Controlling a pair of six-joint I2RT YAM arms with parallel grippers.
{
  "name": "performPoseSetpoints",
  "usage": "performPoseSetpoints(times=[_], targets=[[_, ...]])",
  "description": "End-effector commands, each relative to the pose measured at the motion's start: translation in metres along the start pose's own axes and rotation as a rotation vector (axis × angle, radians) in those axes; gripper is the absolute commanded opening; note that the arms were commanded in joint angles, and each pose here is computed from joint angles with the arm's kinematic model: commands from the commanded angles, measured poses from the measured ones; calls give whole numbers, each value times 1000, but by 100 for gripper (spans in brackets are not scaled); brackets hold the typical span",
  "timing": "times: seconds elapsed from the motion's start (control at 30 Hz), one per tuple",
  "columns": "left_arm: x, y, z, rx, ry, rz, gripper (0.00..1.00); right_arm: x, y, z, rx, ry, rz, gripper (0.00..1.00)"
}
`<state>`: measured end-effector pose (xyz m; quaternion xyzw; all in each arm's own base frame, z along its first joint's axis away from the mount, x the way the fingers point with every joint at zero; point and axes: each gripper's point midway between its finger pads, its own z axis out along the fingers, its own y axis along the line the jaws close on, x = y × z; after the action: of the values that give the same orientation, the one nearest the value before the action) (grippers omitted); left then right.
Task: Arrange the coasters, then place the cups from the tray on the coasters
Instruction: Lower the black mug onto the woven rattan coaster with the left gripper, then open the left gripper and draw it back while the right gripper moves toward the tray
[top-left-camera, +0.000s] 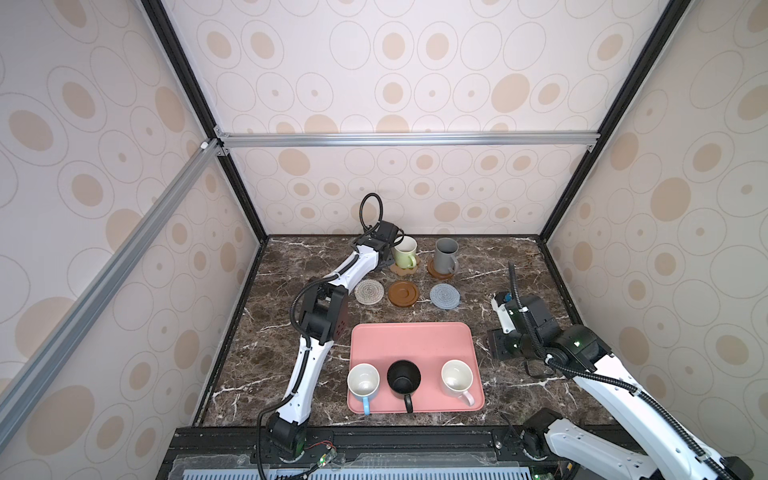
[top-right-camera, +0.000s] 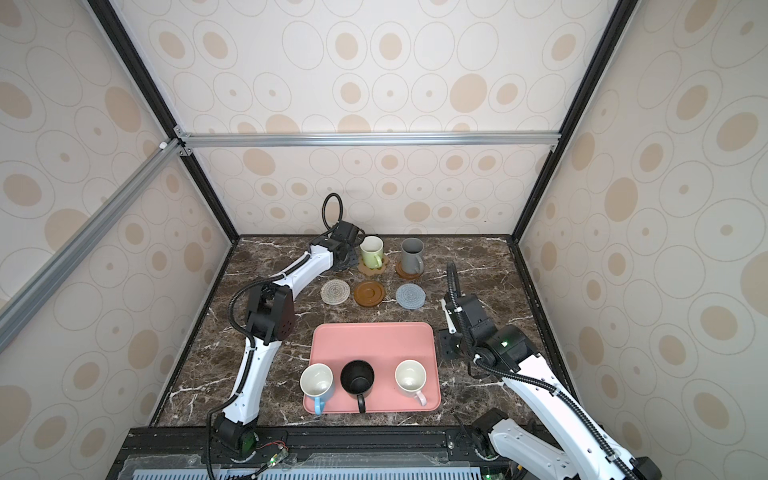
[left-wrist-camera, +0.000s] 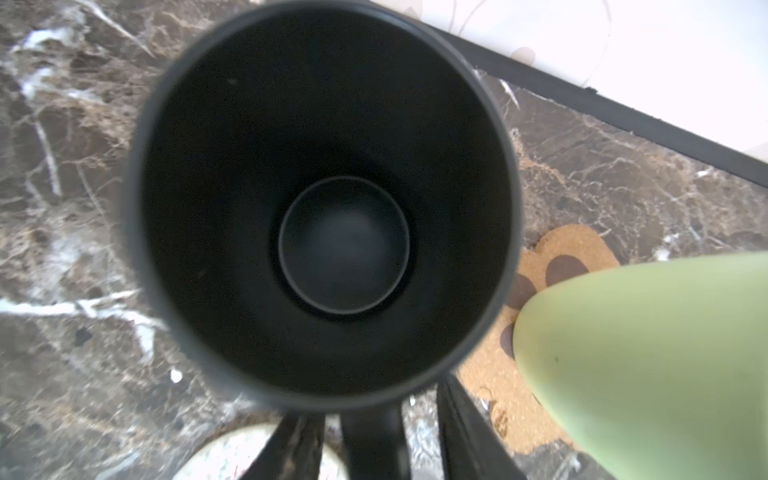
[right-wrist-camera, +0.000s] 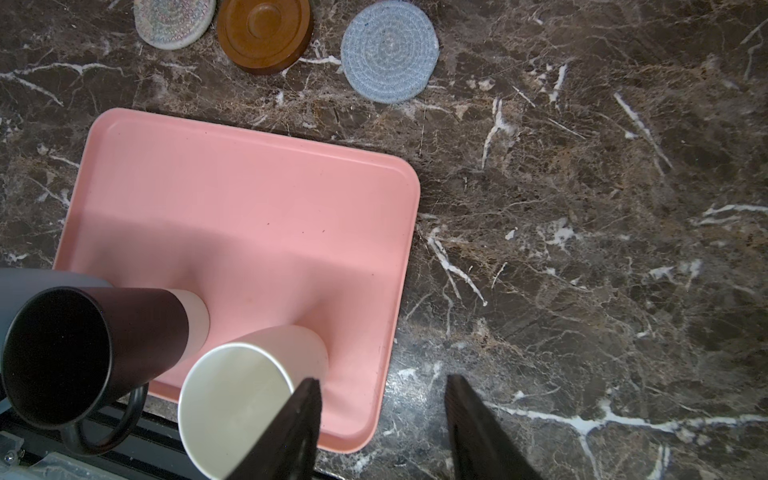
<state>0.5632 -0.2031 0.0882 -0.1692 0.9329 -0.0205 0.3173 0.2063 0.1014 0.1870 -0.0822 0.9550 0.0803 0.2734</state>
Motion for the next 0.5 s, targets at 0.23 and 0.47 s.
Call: performPoseSetpoints(times=[0.23, 0.47], targets=[[-8, -1, -77, 150, -89, -32, 50, 7, -2, -6, 7, 26, 54, 52], [13, 17, -118, 255, -94, 2, 51, 16, -2, -10, 2, 62, 90, 53]])
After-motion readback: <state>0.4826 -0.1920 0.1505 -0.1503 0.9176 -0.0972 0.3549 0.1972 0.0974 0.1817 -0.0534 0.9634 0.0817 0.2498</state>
